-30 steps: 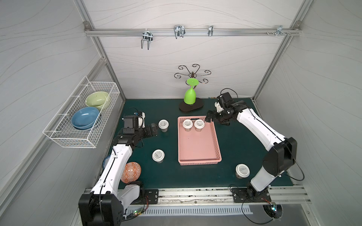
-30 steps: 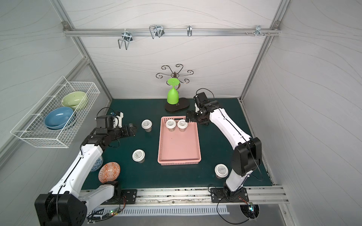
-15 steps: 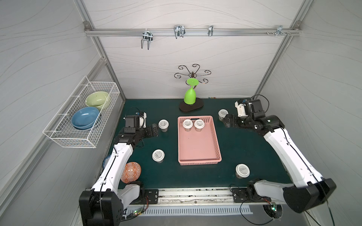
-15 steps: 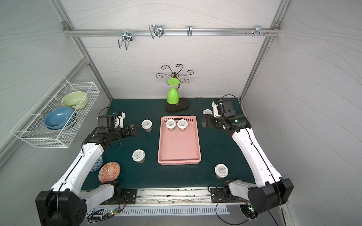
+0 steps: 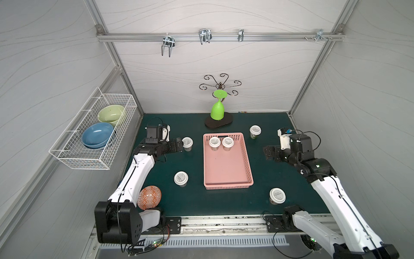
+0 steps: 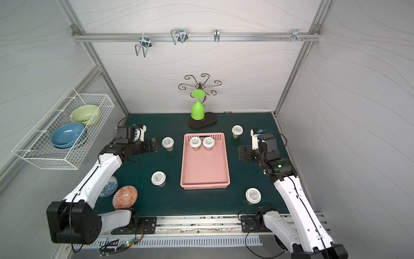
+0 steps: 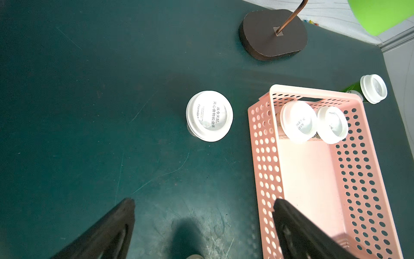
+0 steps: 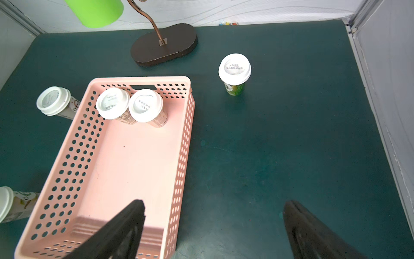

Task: Put the yogurt in the basket
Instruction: Pick up the yogurt from the center of the board.

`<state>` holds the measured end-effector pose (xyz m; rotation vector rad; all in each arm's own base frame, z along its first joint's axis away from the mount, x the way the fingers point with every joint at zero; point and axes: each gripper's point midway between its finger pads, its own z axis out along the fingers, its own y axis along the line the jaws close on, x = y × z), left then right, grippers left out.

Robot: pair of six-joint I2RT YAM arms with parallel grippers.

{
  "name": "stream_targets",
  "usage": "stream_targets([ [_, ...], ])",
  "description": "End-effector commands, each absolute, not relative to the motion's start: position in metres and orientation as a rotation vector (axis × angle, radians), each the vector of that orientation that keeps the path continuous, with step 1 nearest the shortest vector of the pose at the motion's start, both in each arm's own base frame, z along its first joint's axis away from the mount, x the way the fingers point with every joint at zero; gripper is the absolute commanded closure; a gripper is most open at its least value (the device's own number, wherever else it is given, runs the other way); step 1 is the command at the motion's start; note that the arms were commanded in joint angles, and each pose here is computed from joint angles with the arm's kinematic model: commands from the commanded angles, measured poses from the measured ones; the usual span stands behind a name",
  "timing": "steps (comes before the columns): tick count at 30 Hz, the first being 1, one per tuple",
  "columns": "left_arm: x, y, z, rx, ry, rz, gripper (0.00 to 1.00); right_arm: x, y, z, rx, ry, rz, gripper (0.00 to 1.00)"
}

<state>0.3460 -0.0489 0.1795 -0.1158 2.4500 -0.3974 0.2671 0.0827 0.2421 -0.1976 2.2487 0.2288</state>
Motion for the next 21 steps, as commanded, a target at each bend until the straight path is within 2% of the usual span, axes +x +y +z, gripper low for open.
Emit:
stream_targets([
  [1,0.359,-0.055,0.191,-0.105,2.442,-0.419,0.01,0.267,0.082,0.249,-0.255,2.148,0.163,0.01],
  [21,0.424,-0.087,0.132,-0.073,2.695,-0.443,0.02,0.254,0.059,0.246,-0.198,1.919,0.041,0.01],
])
